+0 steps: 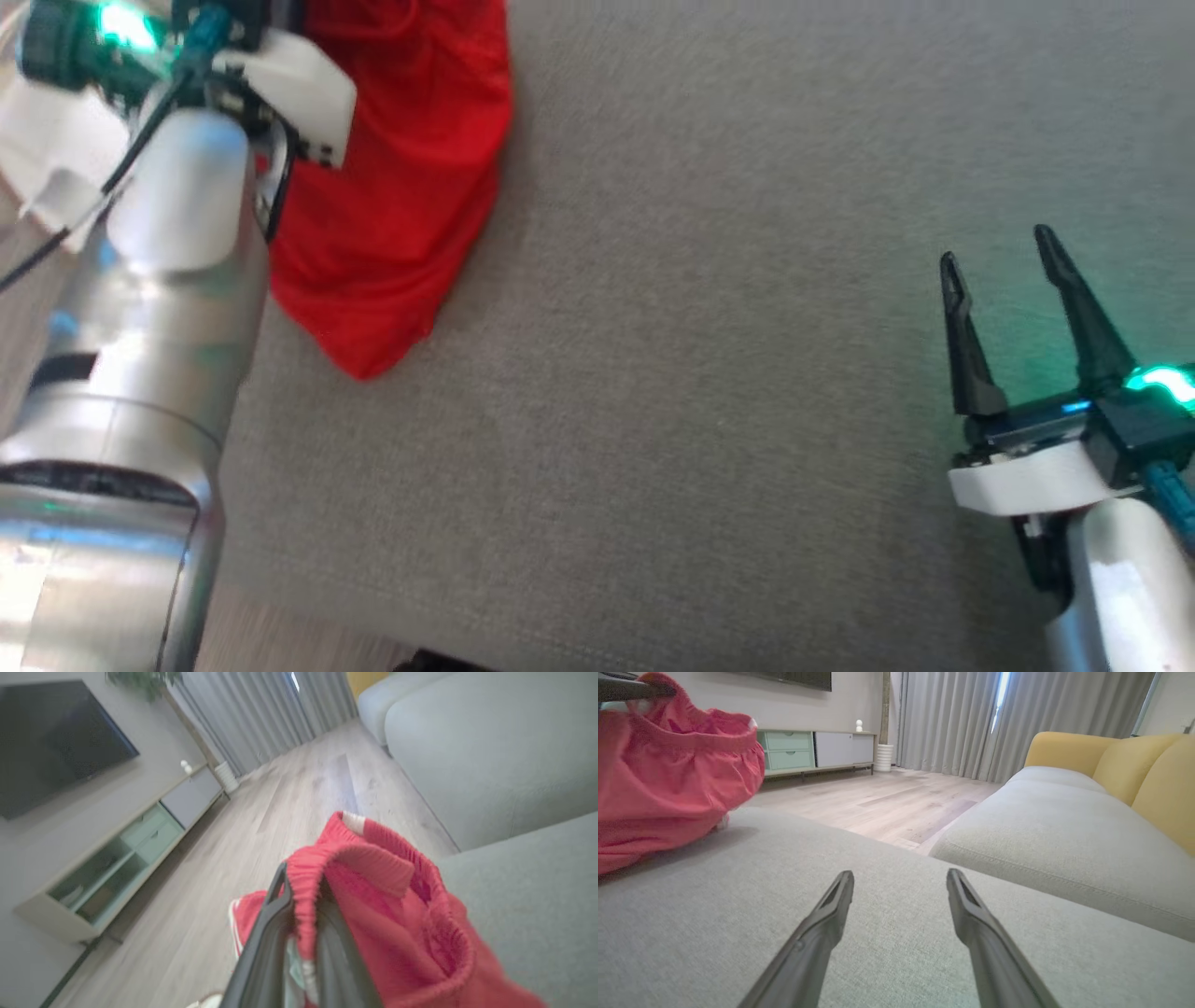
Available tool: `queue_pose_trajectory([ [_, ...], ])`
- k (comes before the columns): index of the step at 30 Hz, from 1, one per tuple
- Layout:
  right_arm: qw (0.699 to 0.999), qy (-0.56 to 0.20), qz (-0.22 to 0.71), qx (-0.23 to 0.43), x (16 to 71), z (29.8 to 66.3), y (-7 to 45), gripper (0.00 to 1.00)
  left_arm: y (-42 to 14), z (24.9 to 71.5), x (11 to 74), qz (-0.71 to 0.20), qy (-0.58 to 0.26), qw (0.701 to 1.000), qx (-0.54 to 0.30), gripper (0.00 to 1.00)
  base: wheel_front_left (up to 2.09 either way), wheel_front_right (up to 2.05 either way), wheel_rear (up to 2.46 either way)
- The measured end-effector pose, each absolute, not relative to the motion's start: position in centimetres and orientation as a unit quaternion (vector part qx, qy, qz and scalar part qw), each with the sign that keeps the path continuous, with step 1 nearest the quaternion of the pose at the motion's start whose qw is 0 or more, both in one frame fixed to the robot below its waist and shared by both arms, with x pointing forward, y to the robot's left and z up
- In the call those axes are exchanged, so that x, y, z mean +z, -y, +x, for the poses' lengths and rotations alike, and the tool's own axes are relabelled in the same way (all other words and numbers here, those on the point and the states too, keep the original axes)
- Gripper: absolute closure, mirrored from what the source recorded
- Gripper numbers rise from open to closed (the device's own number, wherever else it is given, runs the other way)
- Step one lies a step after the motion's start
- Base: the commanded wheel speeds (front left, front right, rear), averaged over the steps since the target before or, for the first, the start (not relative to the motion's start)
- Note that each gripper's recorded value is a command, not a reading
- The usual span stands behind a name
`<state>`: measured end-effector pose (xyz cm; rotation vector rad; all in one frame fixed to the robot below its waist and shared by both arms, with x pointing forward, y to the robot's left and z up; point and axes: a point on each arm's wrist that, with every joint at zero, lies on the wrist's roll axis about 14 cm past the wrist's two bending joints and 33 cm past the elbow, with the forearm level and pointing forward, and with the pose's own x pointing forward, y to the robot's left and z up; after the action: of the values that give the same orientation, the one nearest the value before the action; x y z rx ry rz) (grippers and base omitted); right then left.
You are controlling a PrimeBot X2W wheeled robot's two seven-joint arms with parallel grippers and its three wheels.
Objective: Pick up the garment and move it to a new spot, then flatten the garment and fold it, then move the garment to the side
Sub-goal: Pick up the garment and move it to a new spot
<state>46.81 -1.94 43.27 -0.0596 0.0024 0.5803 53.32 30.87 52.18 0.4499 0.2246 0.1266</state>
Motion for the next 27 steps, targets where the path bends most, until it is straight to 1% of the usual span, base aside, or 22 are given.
queue_pose_trajectory([
  [5,0.969,0.022,-0.016,0.246,46.4,45.7,3.7,0.0,-26.0,55.5,58.8,0.262,-0.026,0.965,-0.002,1.0,0.0,0.0,0.0],
  [13,0.987,0.022,-0.019,0.161,48.4,41.6,9.6,0.0,-15.8,56.6,67.2,0.284,0.096,0.948,-0.11,1.0,0.0,0.0,0.0],
  [17,0.993,0.04,-0.012,0.111,50.2,40.0,12.9,0.0,-9.6,56.0,70.6,0.274,0.156,0.934,-0.169,1.0,0.0,0.0,0.0],
  [22,0.998,0.041,-0.005,0.056,50.7,36.8,16.5,0.0,-2.3,54.1,74.4,0.254,0.223,0.911,-0.235,1.0,0.0,0.0,0.0],
  [25,0.999,0.047,-0.004,0.025,51.2,35.2,18.3,0.0,2.1,52.7,75.4,0.232,0.244,0.899,-0.28,1.0,0.0,0.0,0.0],
  [26,0.999,0.047,-0.004,0.025,51.2,35.2,18.3,0.0,2.1,52.7,75.4,0.232,0.244,0.899,-0.28,1.0,0.0,0.0,0.0],
  [27,0.999,0.05,-0.004,0.015,51.4,34.7,18.9,0.0,3.6,52.2,75.6,0.213,0.247,0.898,-0.296,1.0,0.0,0.0,0.0],
])
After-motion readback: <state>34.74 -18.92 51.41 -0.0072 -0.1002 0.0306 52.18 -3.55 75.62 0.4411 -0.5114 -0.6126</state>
